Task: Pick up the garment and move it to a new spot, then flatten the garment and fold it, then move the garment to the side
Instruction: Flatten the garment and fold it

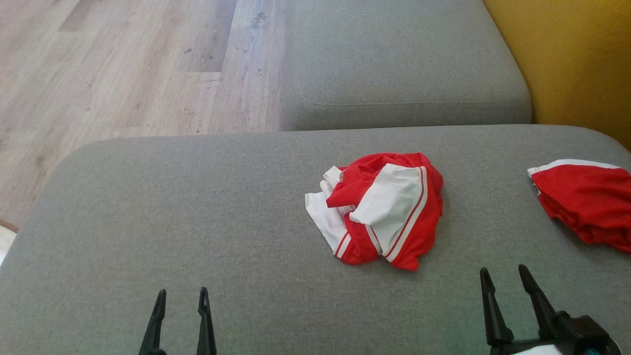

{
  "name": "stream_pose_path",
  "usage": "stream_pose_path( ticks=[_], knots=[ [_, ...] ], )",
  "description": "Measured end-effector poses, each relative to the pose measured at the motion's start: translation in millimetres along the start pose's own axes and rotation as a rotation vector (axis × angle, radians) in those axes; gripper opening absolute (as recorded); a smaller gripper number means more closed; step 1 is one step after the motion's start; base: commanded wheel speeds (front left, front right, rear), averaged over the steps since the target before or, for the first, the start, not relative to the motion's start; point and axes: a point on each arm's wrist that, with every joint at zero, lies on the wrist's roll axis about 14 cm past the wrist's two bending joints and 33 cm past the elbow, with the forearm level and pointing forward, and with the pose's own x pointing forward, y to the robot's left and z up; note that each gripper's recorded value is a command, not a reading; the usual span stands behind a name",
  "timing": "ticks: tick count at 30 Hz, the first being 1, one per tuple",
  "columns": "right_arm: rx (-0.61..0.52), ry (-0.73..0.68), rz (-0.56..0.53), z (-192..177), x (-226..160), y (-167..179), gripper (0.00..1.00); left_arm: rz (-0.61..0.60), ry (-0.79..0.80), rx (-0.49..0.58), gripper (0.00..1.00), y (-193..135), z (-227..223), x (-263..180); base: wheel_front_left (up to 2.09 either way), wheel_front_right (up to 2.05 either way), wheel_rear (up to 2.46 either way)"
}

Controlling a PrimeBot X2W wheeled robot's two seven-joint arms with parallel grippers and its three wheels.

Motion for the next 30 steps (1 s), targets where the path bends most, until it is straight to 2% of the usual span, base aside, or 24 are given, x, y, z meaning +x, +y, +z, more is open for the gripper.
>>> stream_pose_path(
  ticks=[22,26,30],
  knots=[
    [-0.003,0.008,0.014,-2.9,-3.4,5.8,1.00,-0.020,0.032,-0.013,1.00,-9.8,-9.1,0.2,0.00,0.00,0.00],
    [-0.001,0.018,-0.003,-6.0,-7.0,1.0,1.00,-0.042,0.054,-0.048,1.00,-17.5,-13.7,5.0,0.00,0.00,0.00],
    [-0.012,0.028,-0.017,-7.7,-9.2,-6.5,1.00,-0.130,0.097,-0.079,1.00,-43.6,-23.7,12.4,0.00,0.00,0.00]
  ],
)
